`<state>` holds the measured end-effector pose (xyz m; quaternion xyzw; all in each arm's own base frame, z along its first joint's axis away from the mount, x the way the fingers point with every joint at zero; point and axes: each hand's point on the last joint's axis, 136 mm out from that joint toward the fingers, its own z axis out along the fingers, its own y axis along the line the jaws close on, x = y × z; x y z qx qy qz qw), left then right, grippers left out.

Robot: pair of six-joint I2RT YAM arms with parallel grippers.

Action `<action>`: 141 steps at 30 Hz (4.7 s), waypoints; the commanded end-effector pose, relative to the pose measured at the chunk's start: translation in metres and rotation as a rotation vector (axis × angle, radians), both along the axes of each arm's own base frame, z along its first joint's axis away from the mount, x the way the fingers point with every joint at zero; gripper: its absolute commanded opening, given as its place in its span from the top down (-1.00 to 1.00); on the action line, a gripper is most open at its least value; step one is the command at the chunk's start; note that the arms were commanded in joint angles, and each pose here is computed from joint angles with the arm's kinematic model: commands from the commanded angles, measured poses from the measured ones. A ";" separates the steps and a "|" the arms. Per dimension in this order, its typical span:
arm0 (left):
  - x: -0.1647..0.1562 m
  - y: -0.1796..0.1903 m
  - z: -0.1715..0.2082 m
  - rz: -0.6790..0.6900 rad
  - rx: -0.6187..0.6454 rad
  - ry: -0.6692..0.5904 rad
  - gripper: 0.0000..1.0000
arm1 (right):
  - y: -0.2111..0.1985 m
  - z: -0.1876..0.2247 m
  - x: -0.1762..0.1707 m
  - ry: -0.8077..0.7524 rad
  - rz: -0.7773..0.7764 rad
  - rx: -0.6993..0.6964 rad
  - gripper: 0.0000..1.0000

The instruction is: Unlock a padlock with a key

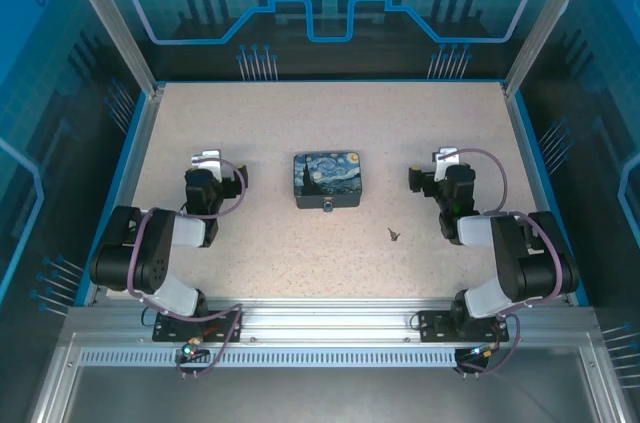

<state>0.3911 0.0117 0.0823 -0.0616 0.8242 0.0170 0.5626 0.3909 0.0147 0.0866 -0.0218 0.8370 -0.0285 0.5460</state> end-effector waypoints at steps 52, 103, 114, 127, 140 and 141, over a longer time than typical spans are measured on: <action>-0.041 -0.120 0.103 -0.115 -0.482 0.336 -0.98 | 0.131 0.069 -0.078 0.551 0.194 0.548 -0.96; -0.016 -0.214 0.065 -0.252 -0.578 0.471 -0.98 | 0.227 0.037 -0.094 0.748 0.243 0.584 -0.87; -0.067 -0.194 0.074 -0.217 -0.596 0.489 -0.98 | 0.142 0.017 -0.146 0.763 0.027 0.500 -0.85; -0.075 -0.117 0.118 0.010 -0.444 0.338 -0.98 | 0.105 -0.028 -0.164 0.871 -0.144 0.513 -0.62; -0.066 -0.077 0.123 0.110 -0.481 0.326 -0.98 | 0.114 -0.051 -0.159 0.920 -0.130 0.501 -0.06; -0.067 -0.077 0.122 0.108 -0.485 0.326 -0.98 | 0.114 -0.053 -0.159 0.927 -0.131 0.493 -0.02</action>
